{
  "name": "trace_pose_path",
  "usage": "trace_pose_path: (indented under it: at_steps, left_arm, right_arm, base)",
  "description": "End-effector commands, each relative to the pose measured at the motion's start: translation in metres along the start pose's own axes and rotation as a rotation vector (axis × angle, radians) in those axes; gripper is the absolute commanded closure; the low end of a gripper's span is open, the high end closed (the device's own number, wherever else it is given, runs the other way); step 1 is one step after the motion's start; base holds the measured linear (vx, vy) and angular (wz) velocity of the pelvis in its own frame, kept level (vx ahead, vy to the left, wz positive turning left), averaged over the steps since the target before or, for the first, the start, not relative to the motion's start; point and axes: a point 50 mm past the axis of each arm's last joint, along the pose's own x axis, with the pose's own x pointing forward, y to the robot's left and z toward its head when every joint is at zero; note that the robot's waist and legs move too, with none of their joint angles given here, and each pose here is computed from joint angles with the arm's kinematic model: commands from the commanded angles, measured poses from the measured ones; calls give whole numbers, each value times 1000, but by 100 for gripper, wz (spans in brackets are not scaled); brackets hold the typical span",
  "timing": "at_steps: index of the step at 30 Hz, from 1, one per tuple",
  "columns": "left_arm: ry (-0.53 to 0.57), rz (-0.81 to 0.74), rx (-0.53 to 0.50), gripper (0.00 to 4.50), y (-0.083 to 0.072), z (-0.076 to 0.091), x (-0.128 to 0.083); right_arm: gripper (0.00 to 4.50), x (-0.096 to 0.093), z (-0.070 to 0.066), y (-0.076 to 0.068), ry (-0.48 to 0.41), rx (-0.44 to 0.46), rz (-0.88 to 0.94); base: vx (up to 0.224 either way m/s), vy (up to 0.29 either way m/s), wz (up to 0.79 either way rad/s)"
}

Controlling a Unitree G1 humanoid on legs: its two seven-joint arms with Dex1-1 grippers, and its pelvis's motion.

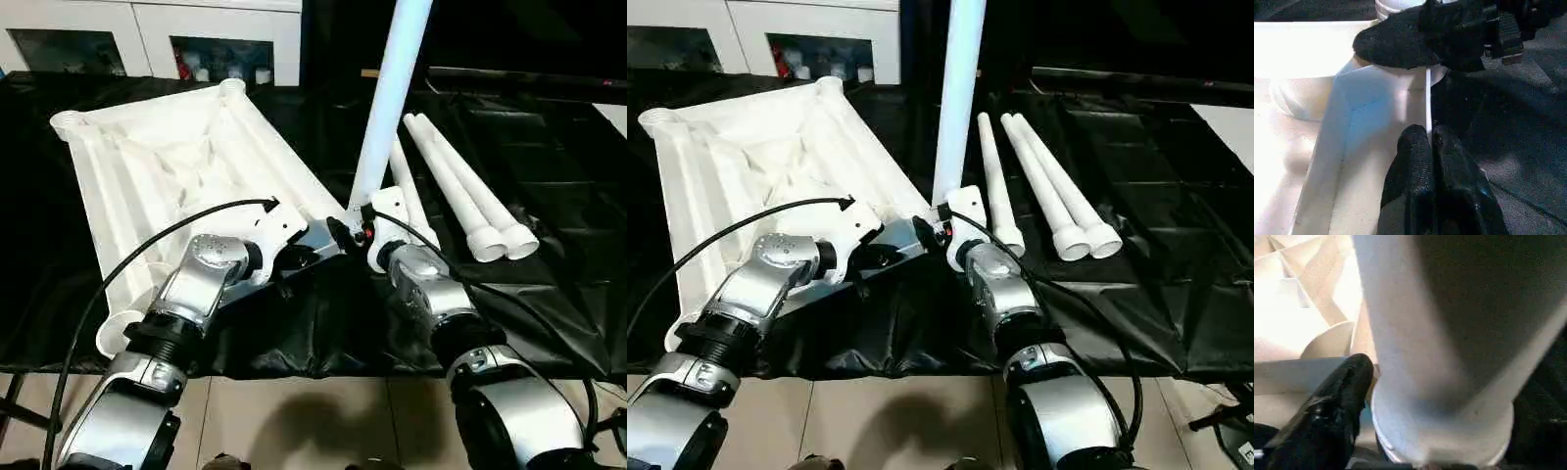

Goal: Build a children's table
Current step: Rotate leg to tighten

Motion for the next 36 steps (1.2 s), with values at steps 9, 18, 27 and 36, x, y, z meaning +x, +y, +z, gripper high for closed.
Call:
trace_pose_path:
  at_steps: [9,18,27,36]
  left_arm:
    - [-14,-282,136,450,-14,1,-6]
    - [42,-445,187,450,-9,-7,-26]
    - [71,-509,198,450,-9,-11,-30]
    - [28,-326,100,450,-2,-5,-15]
  right_arm:
    - [61,-26,-14,5,53,-130,483]
    - [86,-59,-21,-5,160,-172,772]
    - [158,-67,-21,-3,209,-159,854]
    - [174,-43,-28,0,175,-91,547]
  base:
    - [0,0,0]
    - [0,0,0]
    - [0,0,0]
    - [0,0,0]
